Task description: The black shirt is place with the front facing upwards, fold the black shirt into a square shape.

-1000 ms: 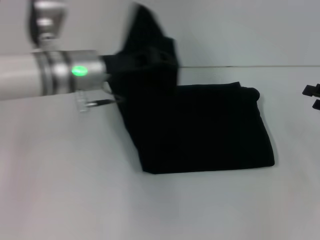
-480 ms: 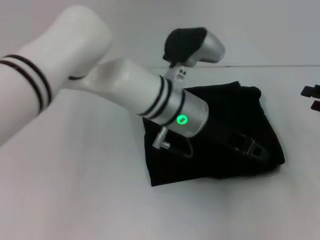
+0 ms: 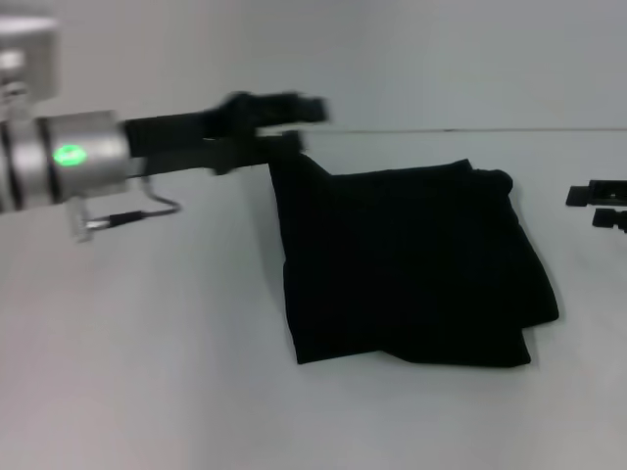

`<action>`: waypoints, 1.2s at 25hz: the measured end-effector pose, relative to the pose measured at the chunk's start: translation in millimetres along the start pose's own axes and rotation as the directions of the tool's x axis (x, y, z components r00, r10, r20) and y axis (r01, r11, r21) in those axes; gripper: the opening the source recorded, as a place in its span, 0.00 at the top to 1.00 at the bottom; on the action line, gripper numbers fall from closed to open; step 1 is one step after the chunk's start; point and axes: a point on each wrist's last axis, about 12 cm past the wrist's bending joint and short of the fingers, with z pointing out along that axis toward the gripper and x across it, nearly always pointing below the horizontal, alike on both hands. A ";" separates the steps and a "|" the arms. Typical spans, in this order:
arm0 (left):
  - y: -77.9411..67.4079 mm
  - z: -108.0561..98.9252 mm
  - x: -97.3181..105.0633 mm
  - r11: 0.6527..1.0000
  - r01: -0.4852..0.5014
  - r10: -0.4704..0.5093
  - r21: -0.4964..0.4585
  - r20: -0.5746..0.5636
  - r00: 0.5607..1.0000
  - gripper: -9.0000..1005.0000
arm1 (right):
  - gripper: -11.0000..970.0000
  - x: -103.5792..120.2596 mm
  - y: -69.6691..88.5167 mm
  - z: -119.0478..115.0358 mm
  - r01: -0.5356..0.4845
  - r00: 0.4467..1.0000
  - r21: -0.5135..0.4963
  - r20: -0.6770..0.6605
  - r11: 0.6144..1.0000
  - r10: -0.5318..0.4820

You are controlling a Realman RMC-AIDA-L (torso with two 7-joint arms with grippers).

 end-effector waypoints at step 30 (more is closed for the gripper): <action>30.1 -44.9 8.3 0.996 0.093 -0.093 0.013 0.224 0.970 0.16 | 0.27 1.7 71.0 80.8 0.194 0.938 0.174 -0.323 0.966 -0.130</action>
